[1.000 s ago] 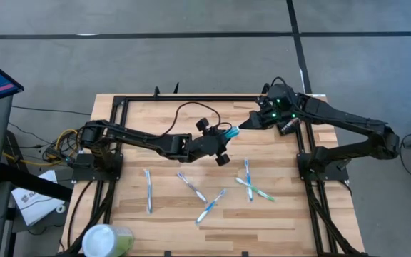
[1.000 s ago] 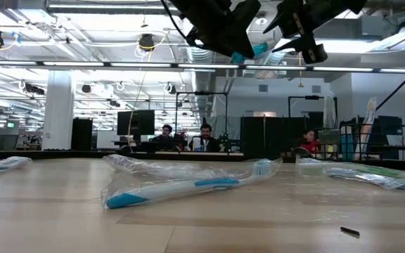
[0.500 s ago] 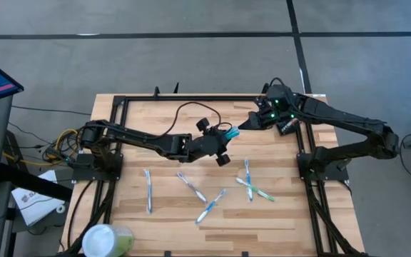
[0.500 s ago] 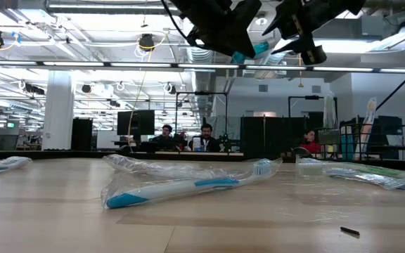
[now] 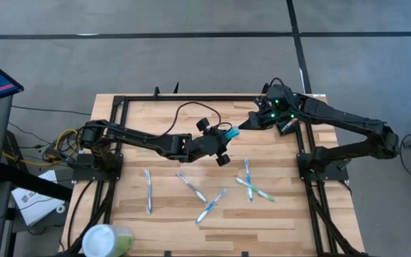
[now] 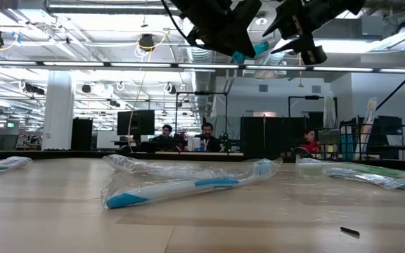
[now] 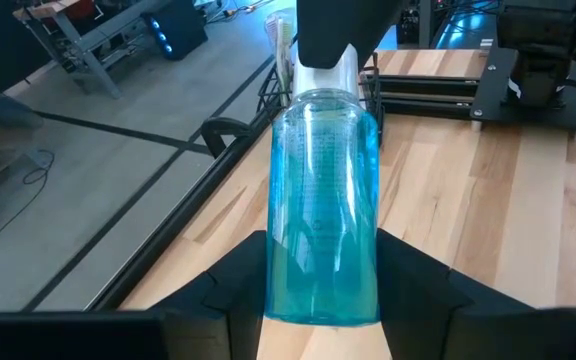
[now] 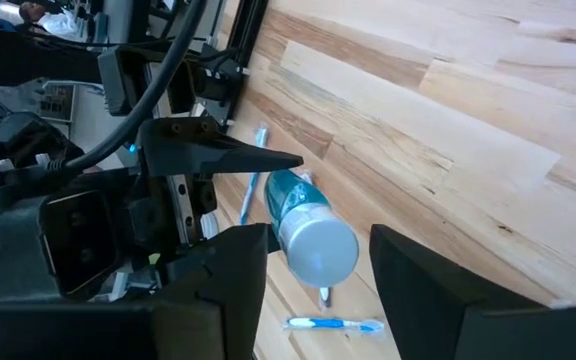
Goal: Pick & Place toothbrushing station
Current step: Put the mouthwash in the middle section of wire organizer
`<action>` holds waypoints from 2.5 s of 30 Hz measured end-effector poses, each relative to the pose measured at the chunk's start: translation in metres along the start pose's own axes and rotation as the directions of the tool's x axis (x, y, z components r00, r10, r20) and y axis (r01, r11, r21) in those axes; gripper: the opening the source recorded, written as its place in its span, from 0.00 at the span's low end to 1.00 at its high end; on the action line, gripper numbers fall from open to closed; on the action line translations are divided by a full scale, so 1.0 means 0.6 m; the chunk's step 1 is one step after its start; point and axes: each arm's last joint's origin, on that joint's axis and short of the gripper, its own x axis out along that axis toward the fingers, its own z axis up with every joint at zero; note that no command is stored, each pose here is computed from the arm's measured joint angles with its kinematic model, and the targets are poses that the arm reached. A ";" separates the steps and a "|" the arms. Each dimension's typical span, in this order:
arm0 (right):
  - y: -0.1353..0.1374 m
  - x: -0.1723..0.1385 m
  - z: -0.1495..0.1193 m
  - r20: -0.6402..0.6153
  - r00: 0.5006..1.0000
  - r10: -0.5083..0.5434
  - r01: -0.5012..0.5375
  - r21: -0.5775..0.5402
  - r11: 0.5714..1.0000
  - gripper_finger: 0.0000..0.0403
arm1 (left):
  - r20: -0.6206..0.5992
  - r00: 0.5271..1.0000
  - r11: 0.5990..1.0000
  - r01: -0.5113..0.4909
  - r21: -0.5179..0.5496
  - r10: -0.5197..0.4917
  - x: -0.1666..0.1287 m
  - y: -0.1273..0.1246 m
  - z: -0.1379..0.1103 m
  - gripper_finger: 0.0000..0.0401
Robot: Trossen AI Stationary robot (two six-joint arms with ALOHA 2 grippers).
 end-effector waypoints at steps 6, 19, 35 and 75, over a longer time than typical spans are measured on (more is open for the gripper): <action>0.000 0.000 0.000 0.000 1.000 0.000 0.000 0.000 1.000 0.43 | 0.000 1.000 1.000 0.000 0.000 0.000 0.000 0.000 0.000 0.37; 0.000 0.000 0.000 -0.001 1.000 0.000 0.000 0.001 1.000 0.41 | 0.007 1.000 1.000 -0.003 -0.005 0.003 0.000 0.000 0.001 0.37; 0.000 0.000 0.000 -0.001 1.000 0.001 -0.001 0.000 1.000 0.41 | 0.031 0.999 1.000 0.018 0.020 -0.019 0.000 -0.001 0.006 0.37; 0.007 0.001 -0.003 -0.053 0.997 0.064 -0.056 0.148 0.987 0.35 | 0.047 0.999 0.999 0.011 0.039 -0.013 -0.002 -0.003 0.009 0.37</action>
